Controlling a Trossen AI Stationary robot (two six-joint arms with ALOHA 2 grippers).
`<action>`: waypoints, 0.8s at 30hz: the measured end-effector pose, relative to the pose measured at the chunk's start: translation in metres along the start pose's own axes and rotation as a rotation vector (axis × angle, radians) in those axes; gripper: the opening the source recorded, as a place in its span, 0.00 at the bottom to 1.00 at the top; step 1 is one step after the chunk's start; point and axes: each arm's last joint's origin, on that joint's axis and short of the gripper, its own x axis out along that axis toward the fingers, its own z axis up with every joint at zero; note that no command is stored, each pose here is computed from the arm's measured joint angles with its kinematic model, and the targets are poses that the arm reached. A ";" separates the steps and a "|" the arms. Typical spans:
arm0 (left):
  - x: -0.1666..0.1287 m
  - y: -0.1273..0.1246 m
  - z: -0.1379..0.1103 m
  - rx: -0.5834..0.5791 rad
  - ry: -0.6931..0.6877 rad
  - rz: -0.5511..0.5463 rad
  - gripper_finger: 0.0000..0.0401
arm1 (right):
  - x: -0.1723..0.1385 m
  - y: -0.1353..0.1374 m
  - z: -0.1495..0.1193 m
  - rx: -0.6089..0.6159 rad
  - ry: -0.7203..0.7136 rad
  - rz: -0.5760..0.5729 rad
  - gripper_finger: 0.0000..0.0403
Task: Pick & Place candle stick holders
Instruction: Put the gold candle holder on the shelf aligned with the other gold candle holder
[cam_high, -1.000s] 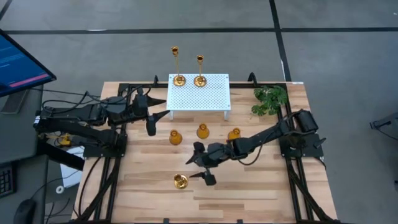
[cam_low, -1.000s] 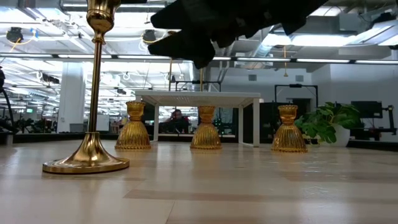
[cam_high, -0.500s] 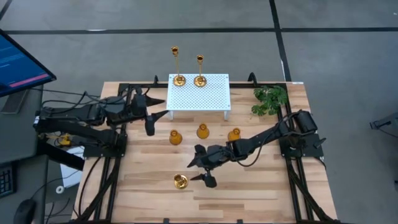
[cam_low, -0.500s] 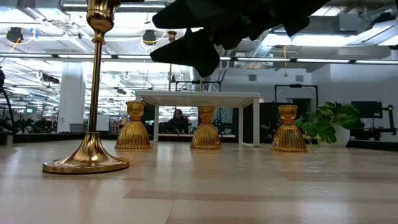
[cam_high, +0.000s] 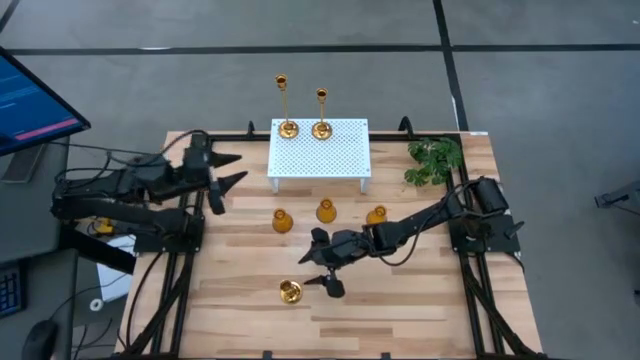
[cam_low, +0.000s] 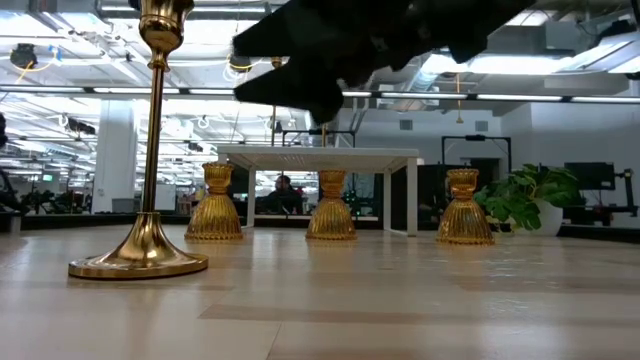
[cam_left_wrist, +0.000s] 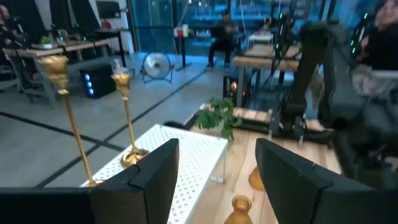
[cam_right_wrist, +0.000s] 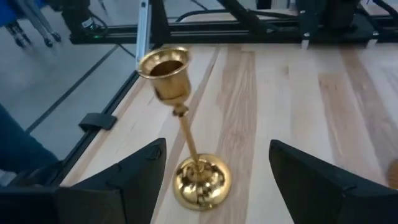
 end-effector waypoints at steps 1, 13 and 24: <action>-0.001 0.001 0.000 -0.002 -0.004 0.000 0.53 | 0.003 0.001 -0.003 0.008 -0.002 0.003 0.68; -0.003 0.001 -0.001 0.008 0.009 -0.007 0.53 | 0.064 0.014 -0.016 0.052 -0.050 0.068 0.68; -0.003 0.001 -0.001 0.008 0.011 -0.008 0.53 | 0.074 0.013 -0.024 0.075 0.021 0.069 0.66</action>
